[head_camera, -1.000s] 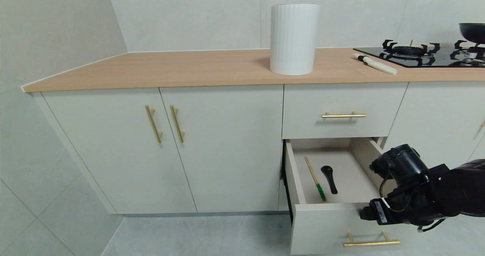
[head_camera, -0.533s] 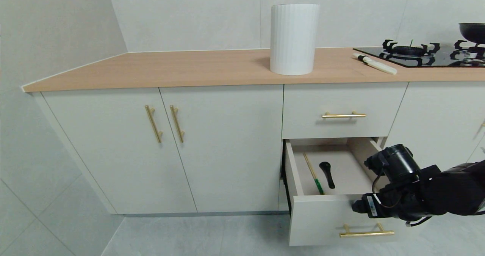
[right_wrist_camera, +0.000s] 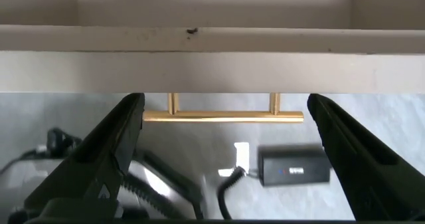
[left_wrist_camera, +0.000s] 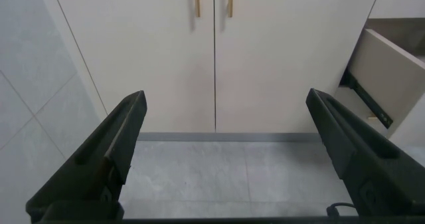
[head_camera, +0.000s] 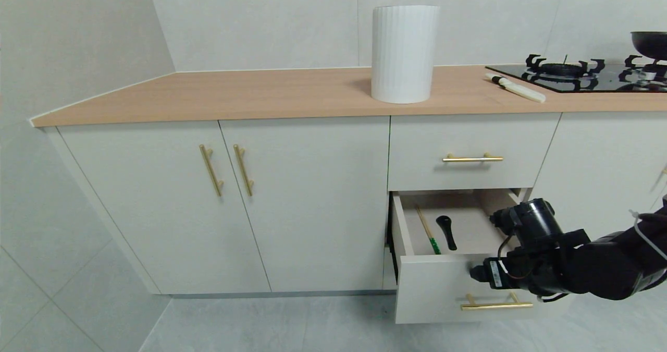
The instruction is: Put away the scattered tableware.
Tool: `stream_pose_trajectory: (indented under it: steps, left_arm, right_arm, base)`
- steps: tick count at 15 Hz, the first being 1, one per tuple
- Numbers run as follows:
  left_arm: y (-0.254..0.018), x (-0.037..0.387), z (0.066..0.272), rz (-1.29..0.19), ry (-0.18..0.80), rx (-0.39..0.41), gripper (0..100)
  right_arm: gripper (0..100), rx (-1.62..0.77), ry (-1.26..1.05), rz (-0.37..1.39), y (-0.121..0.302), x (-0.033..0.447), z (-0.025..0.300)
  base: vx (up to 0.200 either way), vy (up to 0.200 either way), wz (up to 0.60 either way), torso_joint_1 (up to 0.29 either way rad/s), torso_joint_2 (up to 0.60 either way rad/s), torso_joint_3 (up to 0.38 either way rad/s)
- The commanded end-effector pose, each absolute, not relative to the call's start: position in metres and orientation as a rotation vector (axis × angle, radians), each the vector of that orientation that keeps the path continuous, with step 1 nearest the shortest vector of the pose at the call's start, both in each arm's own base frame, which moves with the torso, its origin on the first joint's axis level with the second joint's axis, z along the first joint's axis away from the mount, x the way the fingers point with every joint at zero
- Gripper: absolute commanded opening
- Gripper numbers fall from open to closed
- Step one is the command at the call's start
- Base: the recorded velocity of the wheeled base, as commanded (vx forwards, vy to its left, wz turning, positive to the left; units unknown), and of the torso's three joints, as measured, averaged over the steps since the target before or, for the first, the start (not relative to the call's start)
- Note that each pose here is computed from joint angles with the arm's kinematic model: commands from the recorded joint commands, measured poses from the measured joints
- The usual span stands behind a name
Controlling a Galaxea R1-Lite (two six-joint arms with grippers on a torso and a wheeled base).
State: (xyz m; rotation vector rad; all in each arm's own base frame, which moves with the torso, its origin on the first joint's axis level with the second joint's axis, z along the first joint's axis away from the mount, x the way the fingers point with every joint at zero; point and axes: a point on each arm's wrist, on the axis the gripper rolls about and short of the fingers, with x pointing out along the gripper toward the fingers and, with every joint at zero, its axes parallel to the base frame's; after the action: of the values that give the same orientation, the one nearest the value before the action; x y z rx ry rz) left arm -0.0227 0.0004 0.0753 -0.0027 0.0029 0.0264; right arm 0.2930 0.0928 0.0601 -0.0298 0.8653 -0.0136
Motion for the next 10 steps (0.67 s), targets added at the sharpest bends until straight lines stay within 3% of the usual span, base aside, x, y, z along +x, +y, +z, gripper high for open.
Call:
stream_pose_trajectory:
  steps: [1, 10]
  left_arm:
    - [0.000, -0.023, 0.075, 0.028, 0.003, -0.003, 100]
    - [0.000, -0.023, 0.075, 0.028, 0.003, -0.003, 100]
  right_arm:
    - [100, -0.030, 0.859, -0.013, 0.096, 0.300, 0.050]
    - [100, -0.053, 0.741, 0.018, 0.105, 0.351, 0.056]
  base:
    - [0.000, 0.000, 0.00, 0.000, 0.00, 0.000]
    - [0.000, 0.000, 0.00, 0.000, 0.00, 0.000]
